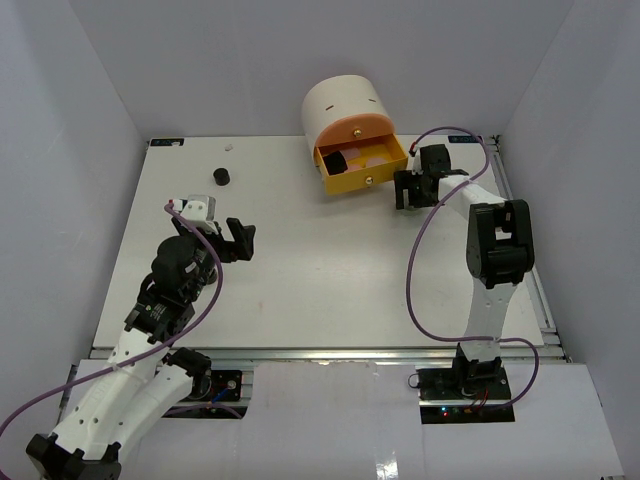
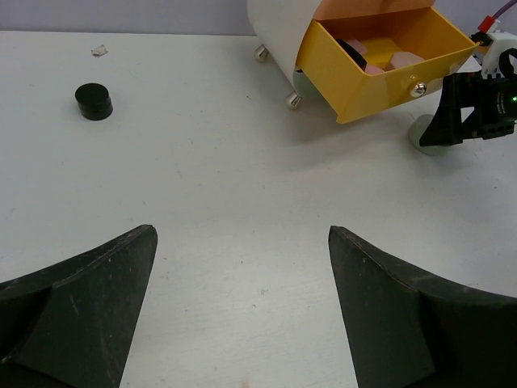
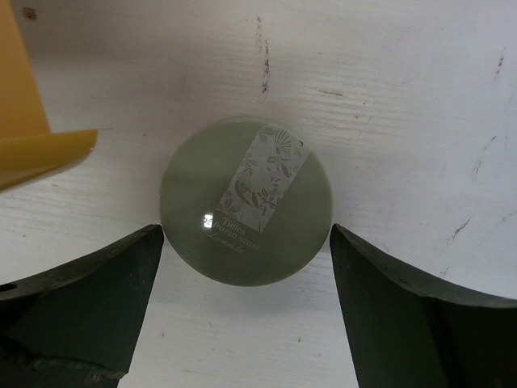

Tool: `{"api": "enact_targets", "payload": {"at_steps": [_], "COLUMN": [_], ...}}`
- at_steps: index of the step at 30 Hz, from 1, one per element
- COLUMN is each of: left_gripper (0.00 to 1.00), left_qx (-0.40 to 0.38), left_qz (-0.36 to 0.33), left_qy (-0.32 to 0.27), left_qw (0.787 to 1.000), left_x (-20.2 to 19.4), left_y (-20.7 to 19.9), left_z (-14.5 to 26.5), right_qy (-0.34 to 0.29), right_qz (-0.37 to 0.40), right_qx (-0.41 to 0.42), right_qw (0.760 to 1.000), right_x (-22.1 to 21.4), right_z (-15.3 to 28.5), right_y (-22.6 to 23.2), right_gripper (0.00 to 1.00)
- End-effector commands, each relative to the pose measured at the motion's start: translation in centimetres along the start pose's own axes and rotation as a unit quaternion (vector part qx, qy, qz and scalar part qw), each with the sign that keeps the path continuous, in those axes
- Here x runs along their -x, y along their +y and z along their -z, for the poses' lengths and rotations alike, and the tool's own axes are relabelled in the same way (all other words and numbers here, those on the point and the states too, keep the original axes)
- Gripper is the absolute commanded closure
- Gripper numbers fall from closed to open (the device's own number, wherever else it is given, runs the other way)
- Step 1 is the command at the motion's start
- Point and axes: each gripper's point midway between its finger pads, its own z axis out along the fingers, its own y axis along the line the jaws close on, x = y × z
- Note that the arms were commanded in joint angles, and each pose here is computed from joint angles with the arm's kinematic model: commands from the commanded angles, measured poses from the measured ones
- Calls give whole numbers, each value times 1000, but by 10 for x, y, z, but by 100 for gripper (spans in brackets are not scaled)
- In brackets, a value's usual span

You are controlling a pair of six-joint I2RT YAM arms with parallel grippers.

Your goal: Organize the makeup

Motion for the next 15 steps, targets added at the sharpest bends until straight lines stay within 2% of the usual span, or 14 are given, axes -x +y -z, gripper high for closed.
{"api": "enact_targets", "payload": {"at_steps": [1, 6, 9, 15], "left_gripper": [2, 2, 2, 2], "left_qx": [-5, -4, -3, -2], "left_qz": [3, 3, 2, 2], "left_qy": [-3, -3, 0, 3], "left_qw": [1000, 1000, 1000, 1000], "left_x": [1, 0, -2, -4], "left_y": [-2, -1, -1, -1], "left_z": [0, -1, -2, -3], "right_qy": [-21, -18, -19, -26], "right_qz": [-19, -29, -26, -5], "right_qx": [-12, -16, -14, -5], "right_qw": [1000, 999, 999, 1000], "right_x": [17, 9, 7, 9], "right_z": [-3, -8, -9, -14], "right_y": [0, 0, 0, 1], "right_gripper": [9, 0, 8, 7]}}
